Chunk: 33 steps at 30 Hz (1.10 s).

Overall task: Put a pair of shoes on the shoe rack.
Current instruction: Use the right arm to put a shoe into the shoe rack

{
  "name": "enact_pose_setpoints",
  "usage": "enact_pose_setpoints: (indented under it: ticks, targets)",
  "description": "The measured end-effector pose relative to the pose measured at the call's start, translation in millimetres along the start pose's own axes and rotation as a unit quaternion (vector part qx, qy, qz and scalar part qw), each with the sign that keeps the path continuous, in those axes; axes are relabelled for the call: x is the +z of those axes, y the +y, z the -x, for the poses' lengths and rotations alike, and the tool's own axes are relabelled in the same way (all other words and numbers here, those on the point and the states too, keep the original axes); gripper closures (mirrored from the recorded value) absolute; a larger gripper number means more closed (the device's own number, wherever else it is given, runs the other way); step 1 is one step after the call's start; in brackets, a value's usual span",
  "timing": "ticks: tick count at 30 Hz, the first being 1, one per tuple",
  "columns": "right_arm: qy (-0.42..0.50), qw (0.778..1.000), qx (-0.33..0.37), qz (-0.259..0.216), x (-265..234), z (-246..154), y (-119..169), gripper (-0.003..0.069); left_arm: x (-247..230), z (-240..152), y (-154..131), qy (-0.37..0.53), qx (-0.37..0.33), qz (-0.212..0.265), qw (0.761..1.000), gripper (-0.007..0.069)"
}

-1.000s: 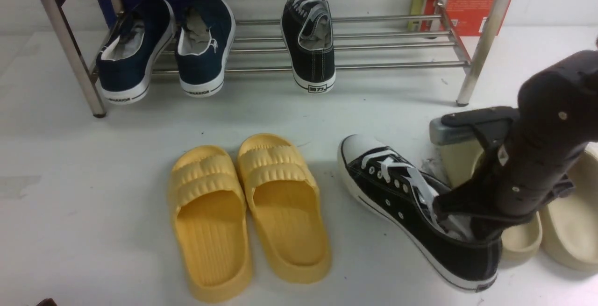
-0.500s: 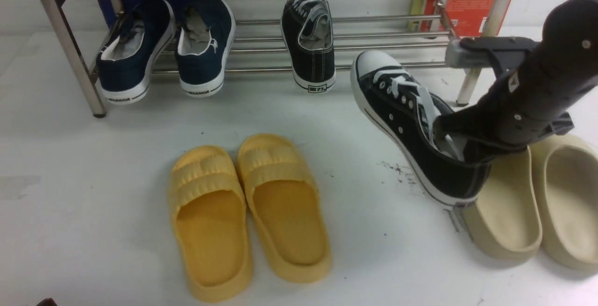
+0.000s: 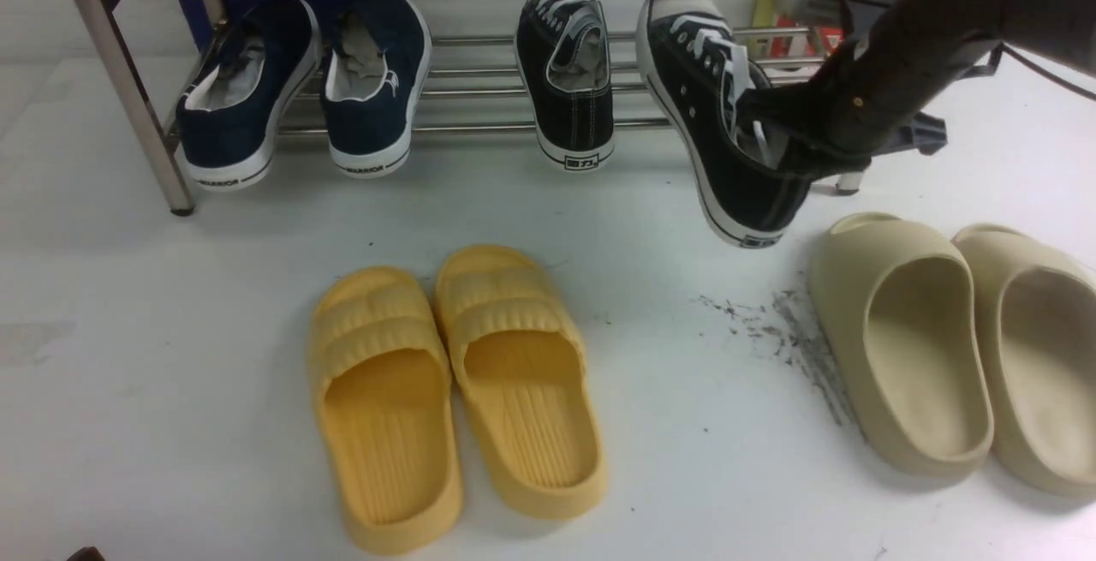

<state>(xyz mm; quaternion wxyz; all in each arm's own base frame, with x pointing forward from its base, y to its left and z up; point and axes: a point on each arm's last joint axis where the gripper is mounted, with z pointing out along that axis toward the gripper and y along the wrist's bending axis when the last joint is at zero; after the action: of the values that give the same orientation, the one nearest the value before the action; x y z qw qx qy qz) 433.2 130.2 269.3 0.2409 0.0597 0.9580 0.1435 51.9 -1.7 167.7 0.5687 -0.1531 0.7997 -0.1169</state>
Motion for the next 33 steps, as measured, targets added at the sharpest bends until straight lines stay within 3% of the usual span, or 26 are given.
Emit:
enact_pose_setpoints:
  ticks: [16, 28, 33]
  targets:
    - [-0.035, 0.998, 0.034, 0.050, 58, 60, 10, 0.0620, 0, 0, 0, 0.000, 0.000, 0.000, 1.000, 0.0388]
    - [-0.032, 0.997, 0.046, 0.059, 65, 64, 13, 0.0601, 0, 0, 0, 0.000, 0.000, 0.000, 1.000, 0.0388]
    - [-0.033, 0.996, 0.050, 0.065, 64, 65, 14, 0.0547, 0, 0, 0, 0.000, 0.000, 0.000, 1.000, 0.0387]
